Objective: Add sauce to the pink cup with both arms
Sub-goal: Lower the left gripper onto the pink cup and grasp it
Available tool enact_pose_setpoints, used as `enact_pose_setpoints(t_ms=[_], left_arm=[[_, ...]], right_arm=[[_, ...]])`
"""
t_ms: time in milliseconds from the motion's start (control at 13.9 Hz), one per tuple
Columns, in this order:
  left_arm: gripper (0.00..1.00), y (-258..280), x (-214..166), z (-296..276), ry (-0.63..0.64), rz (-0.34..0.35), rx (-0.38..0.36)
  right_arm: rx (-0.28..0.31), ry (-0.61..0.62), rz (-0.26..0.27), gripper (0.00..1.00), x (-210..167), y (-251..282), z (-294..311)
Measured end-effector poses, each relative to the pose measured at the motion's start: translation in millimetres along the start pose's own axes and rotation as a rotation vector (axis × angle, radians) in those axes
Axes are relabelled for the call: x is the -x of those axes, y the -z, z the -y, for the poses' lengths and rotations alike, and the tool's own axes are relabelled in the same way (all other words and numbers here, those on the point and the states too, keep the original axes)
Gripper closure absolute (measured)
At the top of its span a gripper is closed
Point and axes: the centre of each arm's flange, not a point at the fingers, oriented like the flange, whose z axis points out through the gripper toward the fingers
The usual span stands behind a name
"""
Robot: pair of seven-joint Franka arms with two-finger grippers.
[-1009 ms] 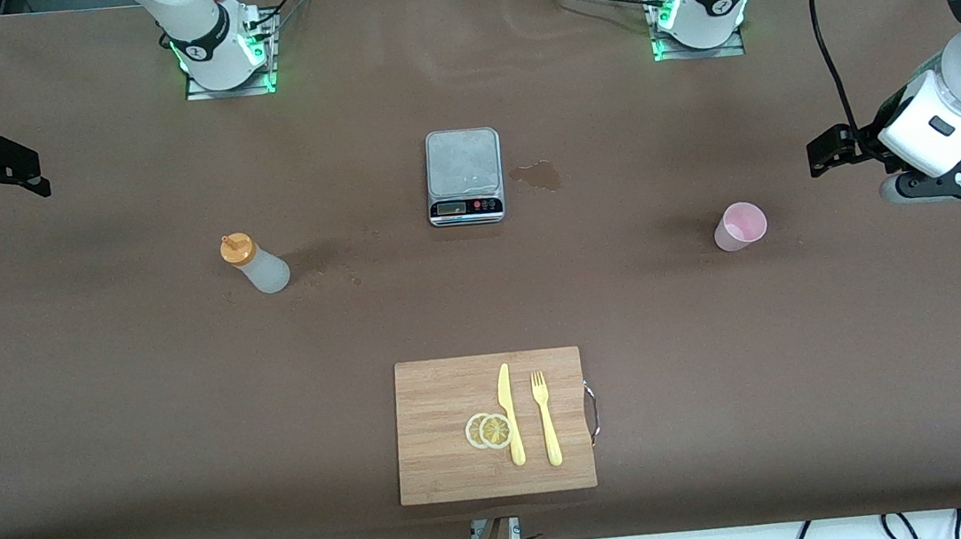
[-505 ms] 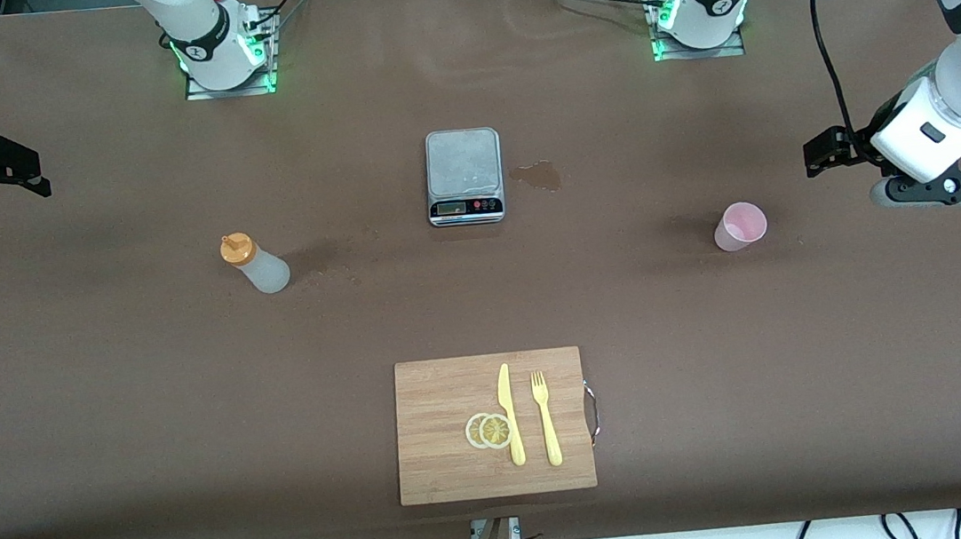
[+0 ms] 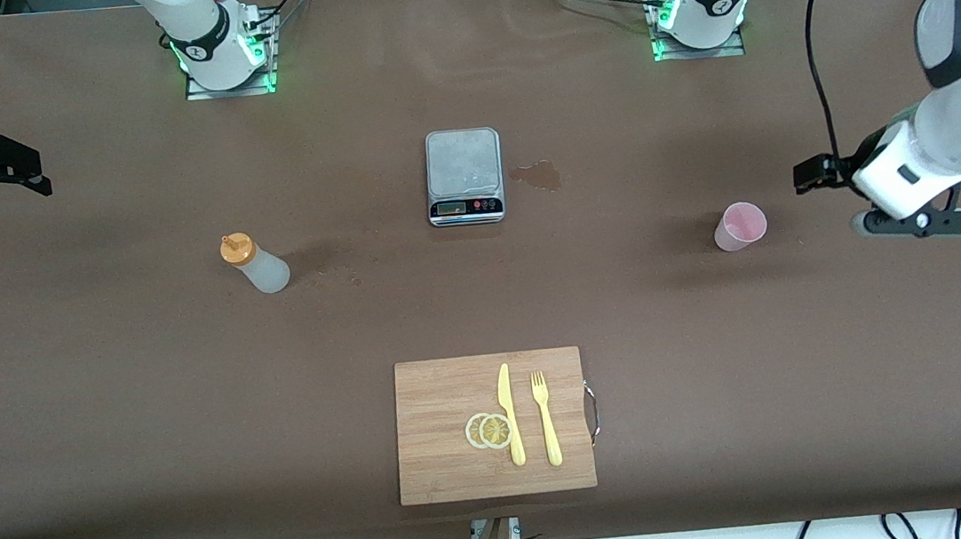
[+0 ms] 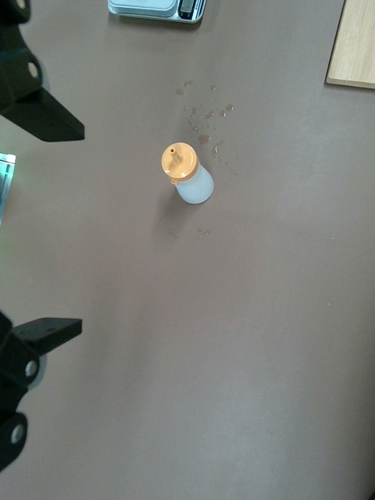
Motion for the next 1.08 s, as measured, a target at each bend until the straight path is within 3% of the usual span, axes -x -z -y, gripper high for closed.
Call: enact_pose_setpoints(t_ms=[360, 649, 865, 1009, 1081], left_arm=[[0.0, -85, -13, -1, -0.006, -0.012, 0.003], [0.0, -168, 7, 5, -0.032, -0.096, -0.041], [0.0, -229, 30, 20, -0.025, -0.141, -0.032], [0.04, -247, 39, 24, -0.022, -0.133, -0.028], [0.12, -250, 40, 23, -0.023, -0.129, -0.027]], right_arm=[[-0.001, 0.001, 0.001, 0.0, 0, 0, 1], [-0.001, 0.0, 0.001, 0.0, 0, 0, 0], [-0.001, 0.0, 0.002, 0.0, 0, 0, 0], [-0.001, 0.0, 0.002, 0.0, 0, 0, 0], [-0.001, 0.0, 0.002, 0.0, 0, 0, 0]])
